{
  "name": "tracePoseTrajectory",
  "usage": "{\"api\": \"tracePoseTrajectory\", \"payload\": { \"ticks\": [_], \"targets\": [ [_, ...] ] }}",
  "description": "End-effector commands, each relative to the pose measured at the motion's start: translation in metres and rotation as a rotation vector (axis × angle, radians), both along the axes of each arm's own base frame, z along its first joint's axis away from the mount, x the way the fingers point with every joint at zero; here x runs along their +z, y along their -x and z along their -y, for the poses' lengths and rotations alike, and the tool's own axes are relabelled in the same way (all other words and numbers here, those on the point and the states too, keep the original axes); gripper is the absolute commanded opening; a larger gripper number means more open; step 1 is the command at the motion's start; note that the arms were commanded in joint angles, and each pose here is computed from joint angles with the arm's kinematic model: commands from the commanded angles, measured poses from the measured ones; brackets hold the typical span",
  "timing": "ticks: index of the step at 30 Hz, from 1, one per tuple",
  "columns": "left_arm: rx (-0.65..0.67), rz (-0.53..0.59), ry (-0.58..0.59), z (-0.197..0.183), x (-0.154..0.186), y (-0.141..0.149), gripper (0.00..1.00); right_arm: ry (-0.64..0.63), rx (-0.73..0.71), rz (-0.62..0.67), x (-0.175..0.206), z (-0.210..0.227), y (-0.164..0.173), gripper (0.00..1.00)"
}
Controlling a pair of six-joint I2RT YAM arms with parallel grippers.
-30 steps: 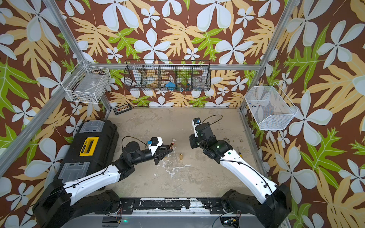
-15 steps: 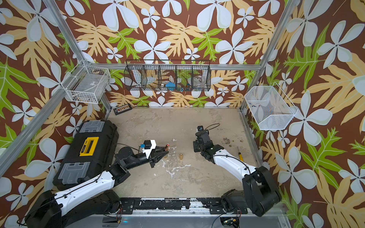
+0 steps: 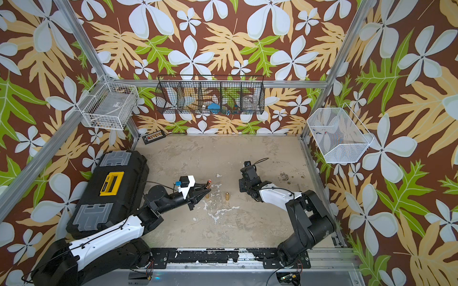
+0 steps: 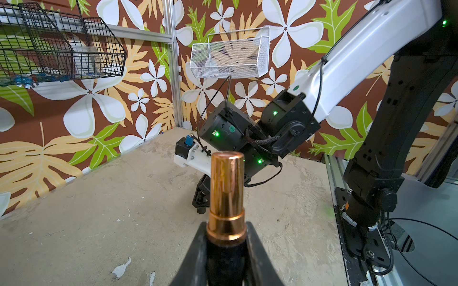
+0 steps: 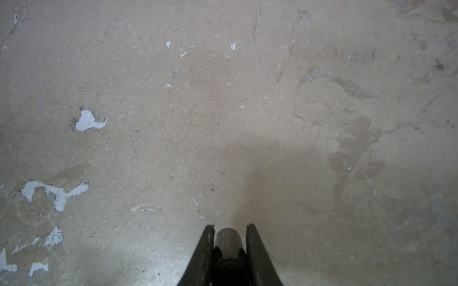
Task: Open the lipstick cap
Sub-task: Place the cover at the center of the board.
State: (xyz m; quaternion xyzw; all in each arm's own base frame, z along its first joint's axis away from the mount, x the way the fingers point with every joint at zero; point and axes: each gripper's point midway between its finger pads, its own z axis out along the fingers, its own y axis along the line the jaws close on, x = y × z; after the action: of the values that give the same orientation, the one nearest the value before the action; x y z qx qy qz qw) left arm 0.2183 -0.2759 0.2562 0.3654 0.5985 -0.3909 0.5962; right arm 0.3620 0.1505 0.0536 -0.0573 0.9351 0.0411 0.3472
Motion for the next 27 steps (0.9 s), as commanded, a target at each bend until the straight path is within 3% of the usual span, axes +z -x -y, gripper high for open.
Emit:
{"api": "tracePoseTrajectory", "payload": {
  "ticks": [1, 10, 23, 27],
  "targets": [
    [-0.003, 0.031, 0.013, 0.000, 0.007, 0.000, 0.09, -0.038, -0.001, 0.003, -0.002, -0.006, -0.003, 0.19],
    [-0.005, 0.021, 0.007, 0.001, 0.004, 0.000, 0.09, -0.007, -0.011, -0.031, -0.015, 0.001, 0.007, 0.21],
    [-0.005, 0.009, 0.006, 0.001, 0.002, 0.000, 0.10, 0.015, 0.019, -0.043, -0.004, 0.001, 0.009, 0.30],
    [-0.001, 0.009, 0.006, 0.000, 0.002, 0.000, 0.10, 0.010, 0.037, -0.042, -0.003, -0.002, 0.009, 0.28]
  ]
}}
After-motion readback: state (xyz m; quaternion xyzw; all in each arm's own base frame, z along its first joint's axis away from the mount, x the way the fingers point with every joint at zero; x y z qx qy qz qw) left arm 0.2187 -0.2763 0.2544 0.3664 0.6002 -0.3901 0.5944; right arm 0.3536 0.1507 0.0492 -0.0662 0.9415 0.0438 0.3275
